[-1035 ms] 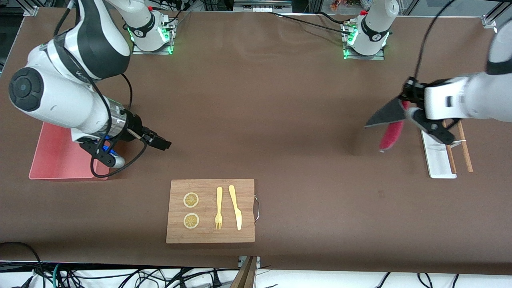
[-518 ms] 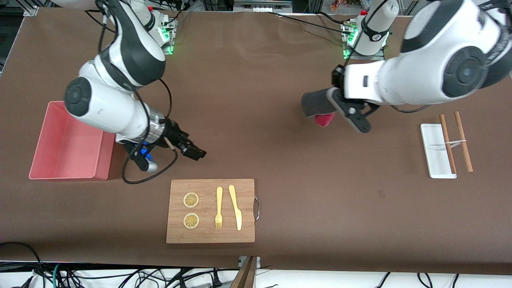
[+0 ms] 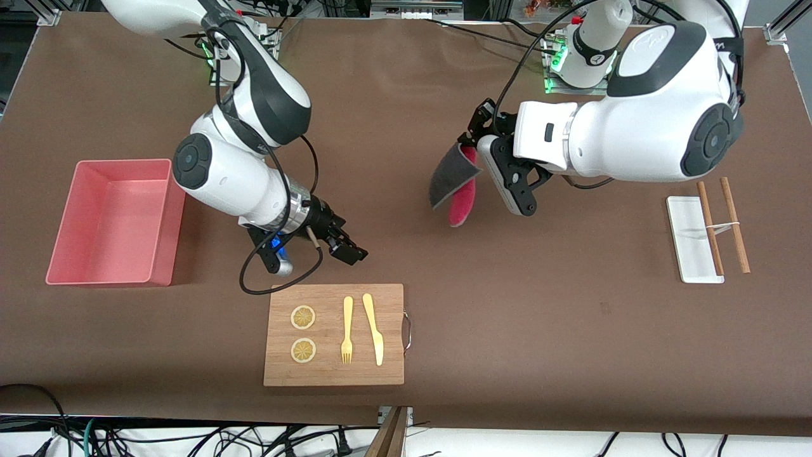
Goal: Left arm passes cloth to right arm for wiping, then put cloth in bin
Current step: 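Lift the cloth with the left gripper while the right gripper approaches, then grasp the cloth with the right gripper from the left gripper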
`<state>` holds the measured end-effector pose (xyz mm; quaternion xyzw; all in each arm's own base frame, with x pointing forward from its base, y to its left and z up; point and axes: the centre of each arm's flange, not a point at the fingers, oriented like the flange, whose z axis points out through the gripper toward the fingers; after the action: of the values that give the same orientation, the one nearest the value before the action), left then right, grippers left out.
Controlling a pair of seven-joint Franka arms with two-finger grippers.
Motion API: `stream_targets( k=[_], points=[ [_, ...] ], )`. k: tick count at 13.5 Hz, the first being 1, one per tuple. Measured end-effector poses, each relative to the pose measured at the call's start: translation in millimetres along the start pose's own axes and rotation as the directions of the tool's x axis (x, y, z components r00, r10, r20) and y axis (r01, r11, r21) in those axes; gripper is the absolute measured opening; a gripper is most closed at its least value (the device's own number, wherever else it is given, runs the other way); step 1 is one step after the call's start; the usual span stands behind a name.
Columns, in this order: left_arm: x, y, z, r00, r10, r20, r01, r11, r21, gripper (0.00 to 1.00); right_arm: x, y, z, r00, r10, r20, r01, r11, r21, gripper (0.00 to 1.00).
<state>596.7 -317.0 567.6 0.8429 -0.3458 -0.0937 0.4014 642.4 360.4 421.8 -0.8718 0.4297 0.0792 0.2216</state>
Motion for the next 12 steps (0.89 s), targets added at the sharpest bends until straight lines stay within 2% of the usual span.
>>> stream_targets(
  k=[2,4,8,12],
  points=[
    [7,-2,0,0.996,0.074,-0.054,-0.077,0.995,-0.069,0.01,-6,-5,9,0.999,0.032,0.002,-0.032,0.998,0.047,1.0],
    [17,-8,1,0.982,0.137,-0.133,-0.151,0.983,-0.104,0.01,-9,-8,14,0.999,0.039,0.004,-0.039,0.996,0.075,1.0],
    [33,-34,9,0.93,0.222,-0.292,-0.265,0.957,-0.117,0.01,-27,-8,21,1.0,0.012,0.019,-0.013,0.998,0.054,1.0],
    [45,-42,16,0.895,0.24,-0.377,-0.3,0.948,-0.108,0.01,-44,-5,27,0.999,-0.014,0.042,0.014,1.0,0.0,1.0]
  ],
)
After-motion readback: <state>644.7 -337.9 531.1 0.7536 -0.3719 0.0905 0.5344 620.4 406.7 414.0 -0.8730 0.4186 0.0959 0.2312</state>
